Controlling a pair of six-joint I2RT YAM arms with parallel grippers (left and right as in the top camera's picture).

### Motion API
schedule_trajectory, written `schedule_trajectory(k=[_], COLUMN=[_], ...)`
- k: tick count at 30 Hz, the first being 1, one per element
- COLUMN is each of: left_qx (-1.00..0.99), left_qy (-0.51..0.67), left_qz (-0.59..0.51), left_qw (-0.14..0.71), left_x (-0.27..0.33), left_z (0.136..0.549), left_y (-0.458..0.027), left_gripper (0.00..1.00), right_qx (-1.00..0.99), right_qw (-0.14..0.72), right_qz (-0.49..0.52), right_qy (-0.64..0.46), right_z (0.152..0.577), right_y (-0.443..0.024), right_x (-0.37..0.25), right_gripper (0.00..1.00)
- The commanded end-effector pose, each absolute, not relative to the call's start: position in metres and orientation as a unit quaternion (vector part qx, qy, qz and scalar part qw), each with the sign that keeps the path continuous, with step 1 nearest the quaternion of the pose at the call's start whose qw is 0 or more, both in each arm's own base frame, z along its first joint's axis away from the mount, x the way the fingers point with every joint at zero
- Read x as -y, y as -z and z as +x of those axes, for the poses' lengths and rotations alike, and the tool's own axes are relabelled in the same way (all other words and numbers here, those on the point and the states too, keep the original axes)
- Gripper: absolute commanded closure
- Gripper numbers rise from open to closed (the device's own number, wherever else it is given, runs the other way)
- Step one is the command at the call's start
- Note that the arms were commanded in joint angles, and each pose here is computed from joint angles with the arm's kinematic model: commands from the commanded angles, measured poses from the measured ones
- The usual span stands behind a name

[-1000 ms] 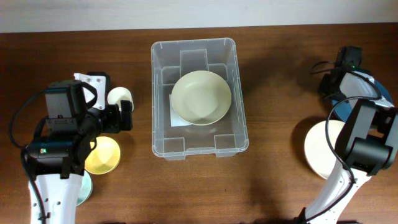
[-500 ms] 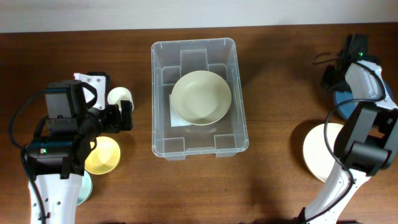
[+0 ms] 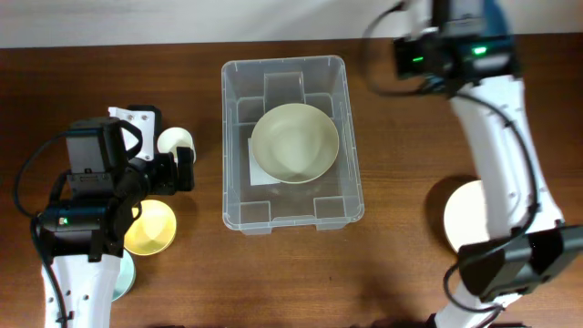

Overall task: Pack container
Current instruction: 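Lift the dark blue bowl and carry it over the container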

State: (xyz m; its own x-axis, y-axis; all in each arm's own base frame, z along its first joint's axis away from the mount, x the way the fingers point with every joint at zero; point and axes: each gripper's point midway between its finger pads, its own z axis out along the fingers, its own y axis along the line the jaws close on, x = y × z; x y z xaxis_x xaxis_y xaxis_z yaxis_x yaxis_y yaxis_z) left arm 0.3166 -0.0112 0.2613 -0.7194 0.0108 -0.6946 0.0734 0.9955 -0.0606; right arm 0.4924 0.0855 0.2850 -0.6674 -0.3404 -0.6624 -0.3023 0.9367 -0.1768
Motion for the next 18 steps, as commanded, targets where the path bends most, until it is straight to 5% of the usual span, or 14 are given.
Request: schedule_trajectory(k=[1,8,18], left_qx=[-0.923,-0.923,-0.923], left_qy=[0.041,0.041,0.041], left_qz=[0.018,0.018,0.018], left_qw=[0.383,0.383,0.383], left_x=[0.010,0.010,0.010], left_z=[0.319,0.319,0.319], left_y=[-0.269,-0.269,-0.269], left_gripper=[0.00,0.00,0.00], right_qx=[-0.891,-0.863,-0.850], right_qw=[0.352,0.316,0.204], right_qz=[-0.286,-0.395,-0.479], right_qy=[0.014,-0.016,-0.074], right_z=[0.473,0.433,0.387], right_y=[-0.276,-0.246,-0.166], right_x=[-0.153,-0.249,-0.310], right_gripper=[0.96,0.96,0.96])
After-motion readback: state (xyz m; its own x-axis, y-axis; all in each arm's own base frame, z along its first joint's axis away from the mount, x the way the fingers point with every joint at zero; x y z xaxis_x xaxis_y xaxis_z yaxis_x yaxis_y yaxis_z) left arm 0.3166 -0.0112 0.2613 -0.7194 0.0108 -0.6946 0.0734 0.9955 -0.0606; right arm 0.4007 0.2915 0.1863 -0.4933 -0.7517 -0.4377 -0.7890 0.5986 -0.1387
